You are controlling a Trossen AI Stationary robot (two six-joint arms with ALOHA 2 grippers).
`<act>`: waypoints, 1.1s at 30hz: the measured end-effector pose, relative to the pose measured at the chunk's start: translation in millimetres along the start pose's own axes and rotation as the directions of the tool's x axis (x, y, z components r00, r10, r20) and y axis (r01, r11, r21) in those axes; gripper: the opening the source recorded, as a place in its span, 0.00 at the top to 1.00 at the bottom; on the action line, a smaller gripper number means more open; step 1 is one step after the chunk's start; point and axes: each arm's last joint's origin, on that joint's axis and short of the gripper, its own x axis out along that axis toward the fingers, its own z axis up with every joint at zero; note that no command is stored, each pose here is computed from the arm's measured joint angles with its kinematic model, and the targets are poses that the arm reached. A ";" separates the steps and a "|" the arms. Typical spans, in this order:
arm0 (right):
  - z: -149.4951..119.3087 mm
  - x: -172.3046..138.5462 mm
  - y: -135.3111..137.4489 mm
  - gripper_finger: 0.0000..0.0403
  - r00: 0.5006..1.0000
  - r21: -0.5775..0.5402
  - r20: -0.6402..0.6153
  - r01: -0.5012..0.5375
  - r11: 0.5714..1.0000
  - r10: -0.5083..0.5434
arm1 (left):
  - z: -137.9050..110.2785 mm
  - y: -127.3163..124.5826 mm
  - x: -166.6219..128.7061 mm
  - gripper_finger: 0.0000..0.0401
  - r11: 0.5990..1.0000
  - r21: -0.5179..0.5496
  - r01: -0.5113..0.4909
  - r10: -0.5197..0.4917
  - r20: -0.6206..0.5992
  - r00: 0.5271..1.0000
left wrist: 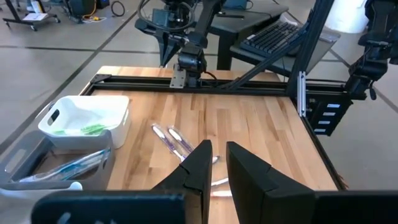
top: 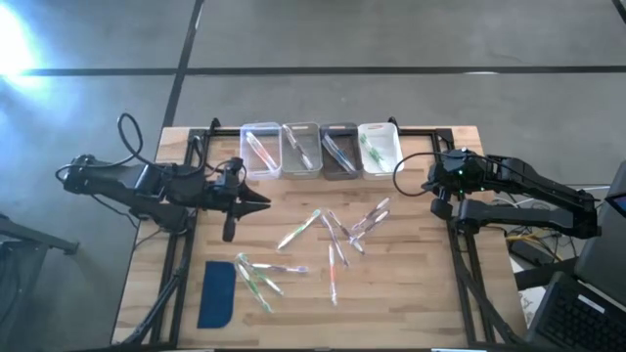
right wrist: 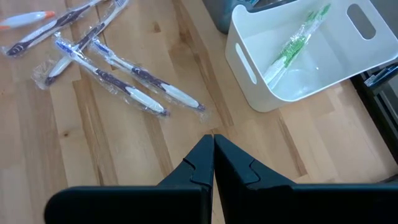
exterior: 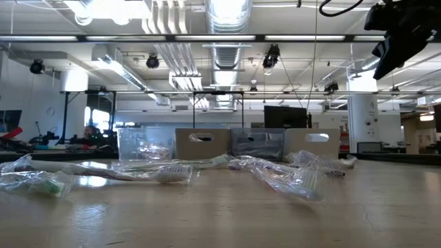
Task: Pick & Place Toothbrushes
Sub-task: Put the green toothbrush into the white bin
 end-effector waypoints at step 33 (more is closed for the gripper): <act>81.1 -19.7 -3.3 0.98 0.693 0.218 0.720 -0.179 0.959 -0.035 | -0.1 -0.1 0.3 0.86 1.000 -0.002 0.004 -0.004 -0.001 1.000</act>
